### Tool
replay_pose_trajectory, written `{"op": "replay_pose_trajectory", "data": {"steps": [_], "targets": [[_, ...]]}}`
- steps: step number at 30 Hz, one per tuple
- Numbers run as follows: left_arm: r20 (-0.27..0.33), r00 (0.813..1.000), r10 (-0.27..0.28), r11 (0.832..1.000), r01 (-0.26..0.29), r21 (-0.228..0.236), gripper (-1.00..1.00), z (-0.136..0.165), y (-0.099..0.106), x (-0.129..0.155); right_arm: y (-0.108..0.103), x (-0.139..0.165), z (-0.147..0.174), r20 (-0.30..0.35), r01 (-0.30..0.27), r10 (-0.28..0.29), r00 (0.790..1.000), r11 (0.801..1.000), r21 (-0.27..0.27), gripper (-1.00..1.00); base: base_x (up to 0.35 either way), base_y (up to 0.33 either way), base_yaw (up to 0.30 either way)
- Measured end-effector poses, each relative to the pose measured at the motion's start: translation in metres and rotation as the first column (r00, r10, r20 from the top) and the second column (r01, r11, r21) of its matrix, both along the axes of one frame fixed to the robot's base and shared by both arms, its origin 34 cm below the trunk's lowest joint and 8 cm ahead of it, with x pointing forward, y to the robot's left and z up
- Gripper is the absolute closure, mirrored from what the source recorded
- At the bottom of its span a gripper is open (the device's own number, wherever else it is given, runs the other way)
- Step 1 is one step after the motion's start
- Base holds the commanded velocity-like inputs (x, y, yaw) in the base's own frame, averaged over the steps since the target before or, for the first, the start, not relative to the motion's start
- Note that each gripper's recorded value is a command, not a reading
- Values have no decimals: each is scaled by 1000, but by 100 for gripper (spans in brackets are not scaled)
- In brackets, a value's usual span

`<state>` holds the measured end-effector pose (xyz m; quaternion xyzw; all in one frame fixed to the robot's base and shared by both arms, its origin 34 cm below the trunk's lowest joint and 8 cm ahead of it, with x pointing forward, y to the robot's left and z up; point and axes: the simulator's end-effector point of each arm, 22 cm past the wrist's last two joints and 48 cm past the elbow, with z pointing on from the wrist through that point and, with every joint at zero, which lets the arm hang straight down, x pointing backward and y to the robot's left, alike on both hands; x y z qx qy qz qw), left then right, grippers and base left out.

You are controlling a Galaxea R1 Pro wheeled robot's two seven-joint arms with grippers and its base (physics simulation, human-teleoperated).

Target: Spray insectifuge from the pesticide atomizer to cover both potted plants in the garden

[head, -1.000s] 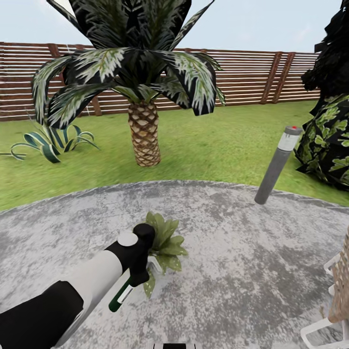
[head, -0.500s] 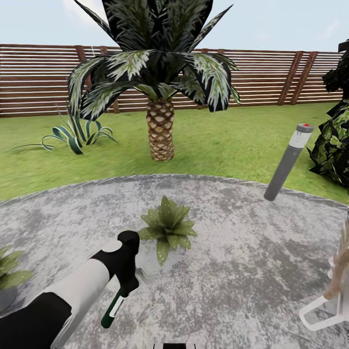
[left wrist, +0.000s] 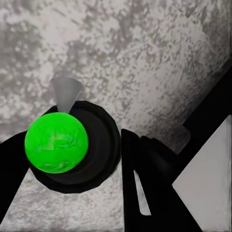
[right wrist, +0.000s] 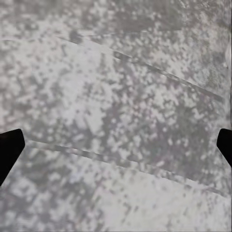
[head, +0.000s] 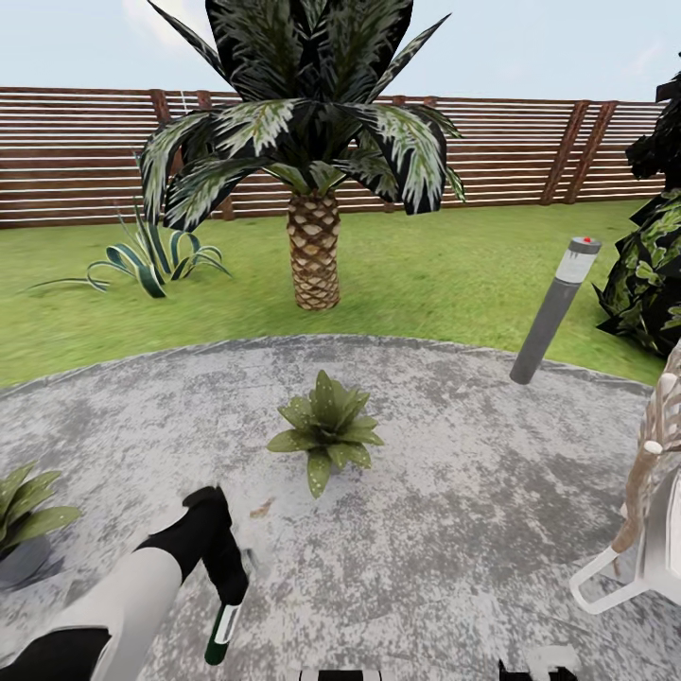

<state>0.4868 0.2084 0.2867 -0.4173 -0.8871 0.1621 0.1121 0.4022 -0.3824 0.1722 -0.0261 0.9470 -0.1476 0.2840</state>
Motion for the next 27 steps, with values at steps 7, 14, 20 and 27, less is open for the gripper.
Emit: {"op": "replay_pose_trajectory", "data": {"steps": [7, 14, 20, 27], "targets": [[-4, 999, 43, 999, -43, 3, 100, -6, -2, -8, 11, 53, 21, 117, -20, 22, 993, 1000, -12, -100, 0, 0, 0], [33, 999, 36, 999, -35, -16, 100, -9, -1, -1, 24, 106, 47, 219, -116, 120, 968, 993, -33, -100, 0, 0, 0], [34, 999, 32, 999, -31, -40, 100, -18, -6, -12, 36, 131, 60, 264, -185, 187, 946, 982, -36, -100, 0, 0, 0], [593, 805, 26, 863, 281, -420, 100, -5, -92, 53, 204, 171, 111, 383, -784, 702, 600, 612, 107, -100, 0, 0, 0]]}}
